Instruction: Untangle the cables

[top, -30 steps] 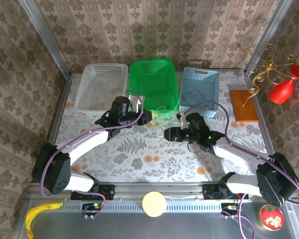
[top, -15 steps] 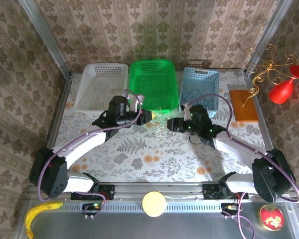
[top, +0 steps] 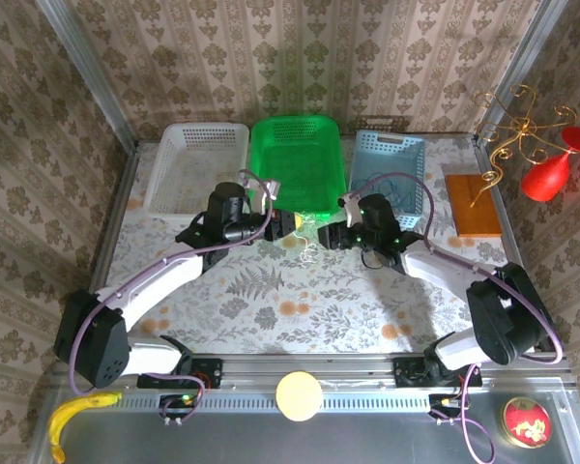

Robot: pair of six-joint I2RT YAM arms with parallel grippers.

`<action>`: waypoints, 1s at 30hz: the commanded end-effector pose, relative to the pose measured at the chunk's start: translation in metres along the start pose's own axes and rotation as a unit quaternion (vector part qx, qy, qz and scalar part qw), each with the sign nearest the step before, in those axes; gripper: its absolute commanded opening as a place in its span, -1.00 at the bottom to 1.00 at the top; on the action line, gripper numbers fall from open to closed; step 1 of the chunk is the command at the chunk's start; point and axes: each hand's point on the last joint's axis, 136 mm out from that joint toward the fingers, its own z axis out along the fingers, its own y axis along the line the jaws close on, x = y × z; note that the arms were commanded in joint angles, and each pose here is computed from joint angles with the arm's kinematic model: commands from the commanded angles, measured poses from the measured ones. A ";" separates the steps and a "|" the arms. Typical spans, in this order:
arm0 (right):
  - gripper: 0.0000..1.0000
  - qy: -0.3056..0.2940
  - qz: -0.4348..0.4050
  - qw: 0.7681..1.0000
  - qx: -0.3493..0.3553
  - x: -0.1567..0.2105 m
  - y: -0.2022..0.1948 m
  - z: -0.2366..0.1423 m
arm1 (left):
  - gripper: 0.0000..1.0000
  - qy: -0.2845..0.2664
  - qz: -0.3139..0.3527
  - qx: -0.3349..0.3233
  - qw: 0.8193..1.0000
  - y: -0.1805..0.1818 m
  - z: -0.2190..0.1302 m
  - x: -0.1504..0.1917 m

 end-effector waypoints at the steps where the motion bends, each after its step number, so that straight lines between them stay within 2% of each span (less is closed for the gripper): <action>1: 0.34 -0.028 -0.018 0.999 0.002 -0.024 0.000 0.008 | -1.00 -0.014 0.016 0.019 1.000 -0.019 -0.010 -0.015; 5: 0.26 -0.025 -0.014 1.000 -0.006 -0.028 -0.001 0.024 | -1.00 -0.017 0.018 0.022 0.999 -0.022 -0.012 -0.016; 7: -0.09 -0.020 -0.012 1.000 -0.006 -0.028 -0.001 0.028 | -1.00 -0.018 0.019 0.023 0.999 -0.023 -0.014 -0.017; 9: -0.59 -0.024 -0.011 1.000 -0.003 -0.031 -0.002 0.025 | -1.00 -0.019 0.022 0.022 0.999 -0.024 -0.017 -0.017; 11: -1.00 -0.031 -0.010 0.999 0.008 -0.035 -0.004 0.018 | -1.00 -0.024 0.023 0.016 0.999 -0.023 -0.021 -0.018; 18: -1.00 -0.095 0.021 0.994 0.046 -0.076 -0.019 -0.045 | -1.00 -0.052 0.007 -0.035 0.998 0.016 -0.037 -0.013; 30: -1.00 -0.180 0.034 0.980 0.078 -0.145 -0.017 -0.134 | -1.00 -0.038 -0.039 -0.126 0.991 0.110 -0.038 0.046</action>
